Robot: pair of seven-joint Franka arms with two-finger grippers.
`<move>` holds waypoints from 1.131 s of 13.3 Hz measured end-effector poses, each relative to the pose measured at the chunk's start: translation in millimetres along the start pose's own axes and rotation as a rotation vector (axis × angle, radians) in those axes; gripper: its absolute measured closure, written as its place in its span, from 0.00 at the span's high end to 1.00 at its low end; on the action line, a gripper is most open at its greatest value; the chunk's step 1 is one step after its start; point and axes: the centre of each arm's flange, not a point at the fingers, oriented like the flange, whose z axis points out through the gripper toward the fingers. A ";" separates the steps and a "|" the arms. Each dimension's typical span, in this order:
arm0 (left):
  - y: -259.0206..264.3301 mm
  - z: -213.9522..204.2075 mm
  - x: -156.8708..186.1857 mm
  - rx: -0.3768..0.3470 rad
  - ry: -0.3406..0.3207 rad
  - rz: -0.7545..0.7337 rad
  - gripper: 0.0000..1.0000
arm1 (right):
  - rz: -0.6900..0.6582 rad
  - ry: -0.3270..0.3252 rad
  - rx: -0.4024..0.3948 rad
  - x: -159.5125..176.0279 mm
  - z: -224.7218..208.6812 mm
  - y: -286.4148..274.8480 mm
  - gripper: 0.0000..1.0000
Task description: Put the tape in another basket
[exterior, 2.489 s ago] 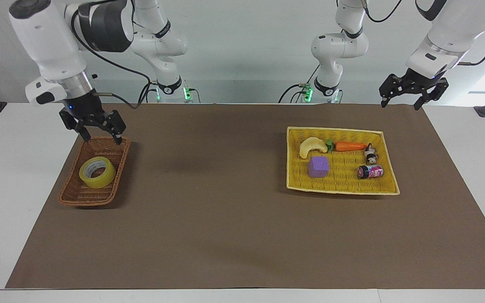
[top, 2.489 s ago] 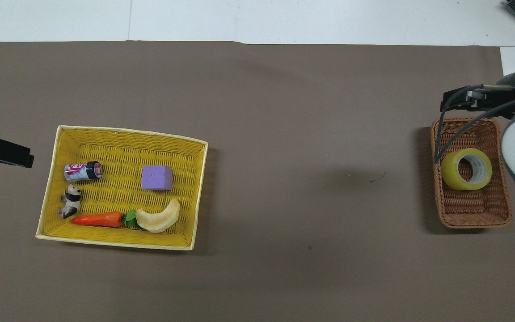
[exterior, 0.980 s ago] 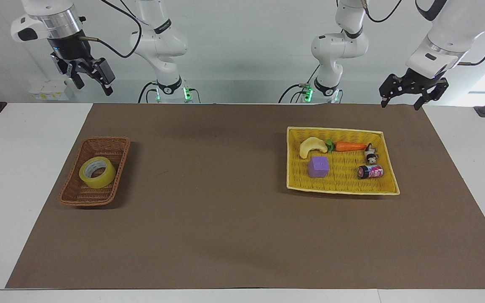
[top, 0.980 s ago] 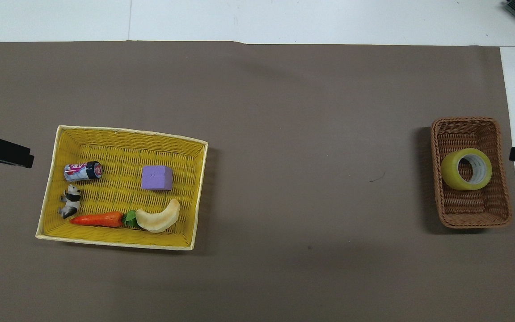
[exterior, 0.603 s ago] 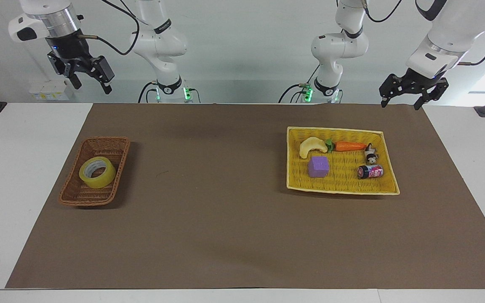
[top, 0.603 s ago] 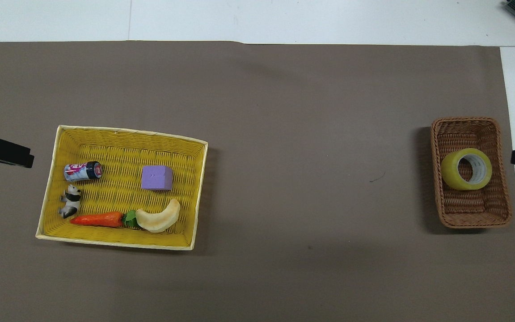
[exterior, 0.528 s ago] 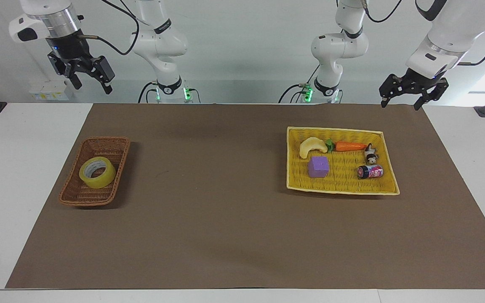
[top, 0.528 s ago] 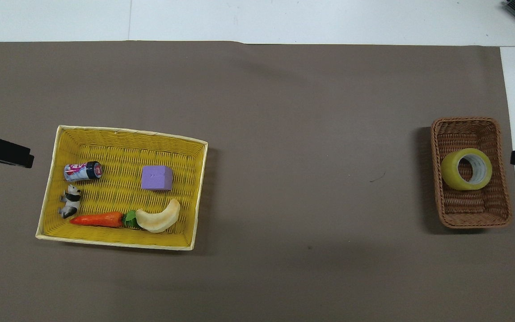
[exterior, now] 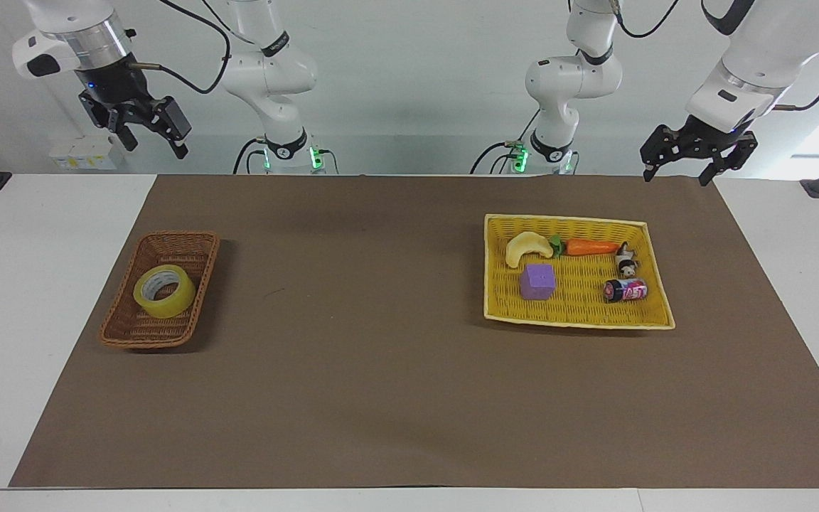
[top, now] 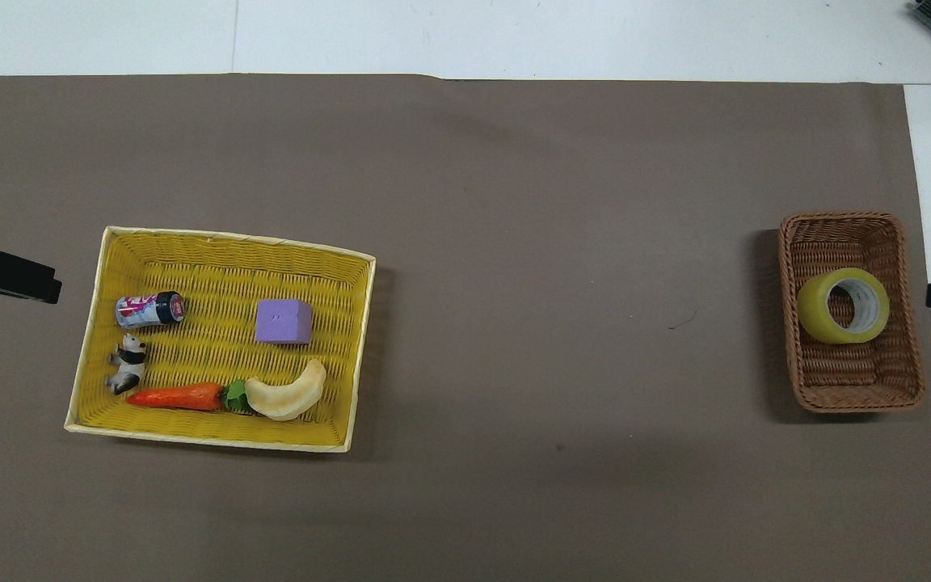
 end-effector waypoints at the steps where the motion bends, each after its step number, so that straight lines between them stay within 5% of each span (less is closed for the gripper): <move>1: 0.0 0.0 0.0 0.000 0.000 0.000 1.00 | 0.000 -0.002 -0.002 0.5 1.0 2.0 1.00; 15: 0.0 0.0 0.0 0.000 0.000 0.000 1.00 | -0.121 0.005 -0.015 -2.2 -2.8 -12.3 1.00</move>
